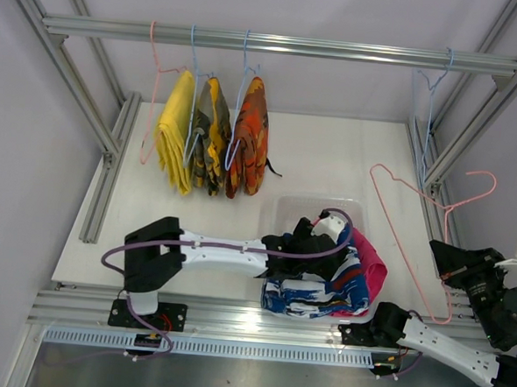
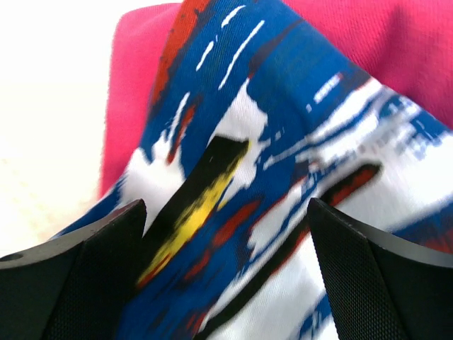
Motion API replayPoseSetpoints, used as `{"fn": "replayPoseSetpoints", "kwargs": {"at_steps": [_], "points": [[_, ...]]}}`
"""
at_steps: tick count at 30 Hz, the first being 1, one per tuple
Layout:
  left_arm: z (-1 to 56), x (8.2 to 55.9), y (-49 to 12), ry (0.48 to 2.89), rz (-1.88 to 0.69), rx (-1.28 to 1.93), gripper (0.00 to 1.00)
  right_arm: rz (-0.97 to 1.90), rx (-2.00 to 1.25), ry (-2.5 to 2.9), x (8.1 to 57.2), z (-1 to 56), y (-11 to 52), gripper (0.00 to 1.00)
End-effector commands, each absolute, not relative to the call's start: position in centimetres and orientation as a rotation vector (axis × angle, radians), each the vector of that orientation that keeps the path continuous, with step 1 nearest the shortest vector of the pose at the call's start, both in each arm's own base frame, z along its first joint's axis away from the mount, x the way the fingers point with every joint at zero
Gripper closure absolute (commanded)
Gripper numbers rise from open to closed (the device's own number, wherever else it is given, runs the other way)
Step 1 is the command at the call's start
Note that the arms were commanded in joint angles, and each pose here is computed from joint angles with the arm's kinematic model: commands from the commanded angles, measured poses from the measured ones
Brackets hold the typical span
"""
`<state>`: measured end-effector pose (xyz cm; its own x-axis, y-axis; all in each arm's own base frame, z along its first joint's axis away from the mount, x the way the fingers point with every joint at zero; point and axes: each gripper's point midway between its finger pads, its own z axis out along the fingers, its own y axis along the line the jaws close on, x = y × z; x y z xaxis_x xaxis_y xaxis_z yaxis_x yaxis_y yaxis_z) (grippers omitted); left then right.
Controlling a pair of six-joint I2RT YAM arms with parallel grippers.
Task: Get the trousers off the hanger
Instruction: Place the trousers in the bin.
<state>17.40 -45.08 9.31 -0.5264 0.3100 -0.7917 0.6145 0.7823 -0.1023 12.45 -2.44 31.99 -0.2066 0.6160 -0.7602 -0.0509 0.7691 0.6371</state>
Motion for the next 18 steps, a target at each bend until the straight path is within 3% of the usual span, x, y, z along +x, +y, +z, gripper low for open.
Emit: {"fn": "replayPoseSetpoints", "kwargs": {"at_steps": [1,8,18], "points": [[16.4,16.7,-42.5,2.066,-0.487,0.679,0.01,0.650,0.417,1.663,12.9,34.4,-1.2,1.00],[23.4,15.8,-38.4,1.978,-0.546,0.672,0.01,0.612,0.344,1.662,13.8,37.1,0.6,1.00],[17.8,13.2,-37.3,2.066,-0.652,0.690,0.00,0.550,0.217,1.682,15.5,38.7,4.4,1.00]]}}
